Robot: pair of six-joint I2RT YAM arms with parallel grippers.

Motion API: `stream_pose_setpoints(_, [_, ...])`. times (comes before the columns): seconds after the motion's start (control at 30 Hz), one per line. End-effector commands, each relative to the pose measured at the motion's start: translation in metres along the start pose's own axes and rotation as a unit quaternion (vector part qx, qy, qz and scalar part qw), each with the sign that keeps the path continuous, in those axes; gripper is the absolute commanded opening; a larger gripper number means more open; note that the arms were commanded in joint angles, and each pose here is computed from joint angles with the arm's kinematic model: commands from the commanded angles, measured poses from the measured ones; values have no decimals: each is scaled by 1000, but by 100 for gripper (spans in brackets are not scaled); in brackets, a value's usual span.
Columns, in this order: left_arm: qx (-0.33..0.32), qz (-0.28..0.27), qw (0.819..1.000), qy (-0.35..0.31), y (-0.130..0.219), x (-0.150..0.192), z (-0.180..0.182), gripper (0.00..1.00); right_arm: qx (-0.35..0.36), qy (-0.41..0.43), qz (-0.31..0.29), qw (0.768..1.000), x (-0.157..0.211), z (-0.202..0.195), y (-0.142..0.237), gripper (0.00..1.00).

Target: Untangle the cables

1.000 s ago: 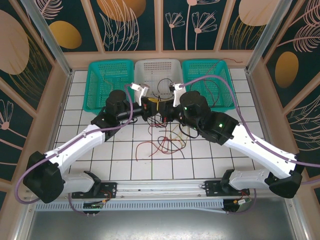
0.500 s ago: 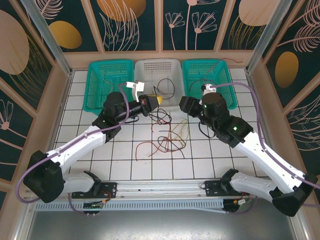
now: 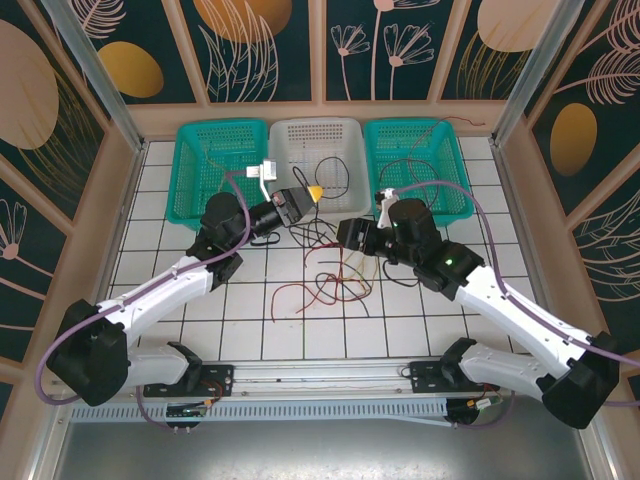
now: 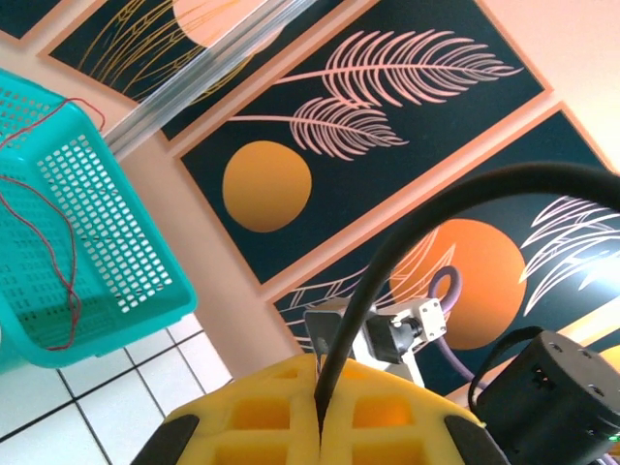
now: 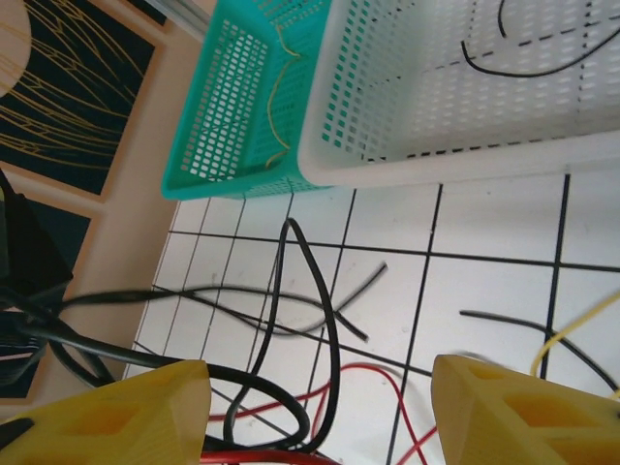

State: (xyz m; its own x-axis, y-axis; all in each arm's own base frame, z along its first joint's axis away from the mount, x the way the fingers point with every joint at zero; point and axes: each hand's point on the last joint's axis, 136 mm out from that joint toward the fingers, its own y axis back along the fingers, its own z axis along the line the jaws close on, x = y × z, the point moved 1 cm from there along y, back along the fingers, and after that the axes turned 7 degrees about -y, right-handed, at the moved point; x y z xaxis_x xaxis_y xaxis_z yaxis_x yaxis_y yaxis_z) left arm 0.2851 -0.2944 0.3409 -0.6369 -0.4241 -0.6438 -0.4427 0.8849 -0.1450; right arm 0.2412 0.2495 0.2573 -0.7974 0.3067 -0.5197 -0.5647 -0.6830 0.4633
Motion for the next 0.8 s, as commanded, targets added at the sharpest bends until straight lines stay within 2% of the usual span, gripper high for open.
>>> stream_pose_setpoints(0.0, [46,-29,998,8,4,-14,-23,0,-12,-1,6,1000,2,5,-8,58])
stream_pose_setpoints(0.37, [46,-35,998,17,4,-17,-24,0,-44,17,-4,999,1,17,2,66])
stream_pose_setpoints(0.53, [63,-36,997,23,4,-20,-32,0,-5,10,8,1000,6,1,-12,63])
stream_pose_setpoints(0.77, [68,-36,997,10,6,-30,-47,0,87,-23,24,996,27,-54,-22,55])
